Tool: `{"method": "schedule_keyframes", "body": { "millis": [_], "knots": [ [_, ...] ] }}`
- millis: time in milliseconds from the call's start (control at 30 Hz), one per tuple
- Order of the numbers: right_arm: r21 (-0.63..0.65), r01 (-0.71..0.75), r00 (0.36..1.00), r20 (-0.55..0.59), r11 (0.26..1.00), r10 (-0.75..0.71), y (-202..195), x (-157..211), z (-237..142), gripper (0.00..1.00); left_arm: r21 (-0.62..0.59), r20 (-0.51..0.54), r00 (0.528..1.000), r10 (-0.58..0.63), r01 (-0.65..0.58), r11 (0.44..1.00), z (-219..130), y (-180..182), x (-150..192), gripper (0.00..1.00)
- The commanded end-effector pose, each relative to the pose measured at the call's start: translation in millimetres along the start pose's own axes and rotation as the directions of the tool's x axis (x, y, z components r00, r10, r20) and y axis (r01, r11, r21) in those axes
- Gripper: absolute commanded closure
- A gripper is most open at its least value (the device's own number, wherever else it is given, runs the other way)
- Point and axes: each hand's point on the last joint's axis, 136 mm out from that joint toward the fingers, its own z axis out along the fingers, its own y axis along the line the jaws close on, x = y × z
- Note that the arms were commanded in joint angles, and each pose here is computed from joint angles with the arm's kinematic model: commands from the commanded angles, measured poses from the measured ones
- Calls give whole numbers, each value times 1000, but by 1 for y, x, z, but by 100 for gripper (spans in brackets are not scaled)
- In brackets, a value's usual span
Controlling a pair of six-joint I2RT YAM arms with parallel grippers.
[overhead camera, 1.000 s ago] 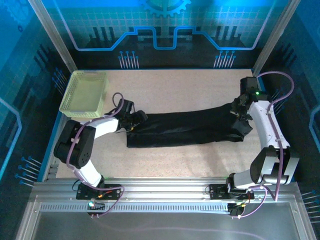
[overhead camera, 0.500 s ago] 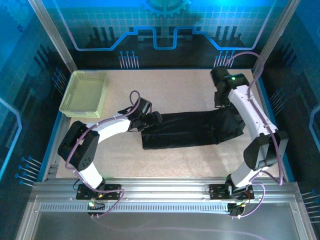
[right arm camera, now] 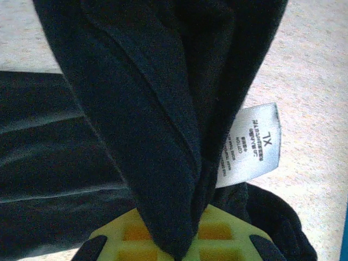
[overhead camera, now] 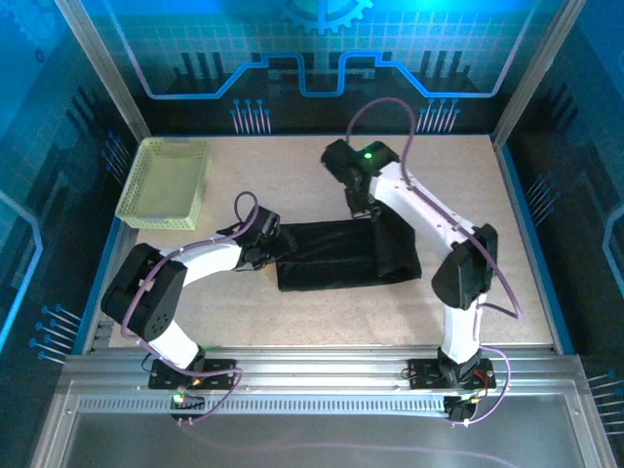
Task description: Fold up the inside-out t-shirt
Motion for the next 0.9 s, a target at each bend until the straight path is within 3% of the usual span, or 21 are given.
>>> {"method": "schedule_keyframes", "body": {
  "millis": [0,333,867],
  "knots": [
    [-11,28,1000,1,1000,-28,29,3,-12,100,41,0,1000,-10,10,999,3,-4,2,27],
    [-67,128,991,-19,989,-130,102,10,-13,100,69,-8,1000,-17,18,997,6,0,10,35],
    [-244,181,976,-73,953,-205,188,23,14,95,75,57,996,-66,61,995,-8,18,13,35]
  ]
}}
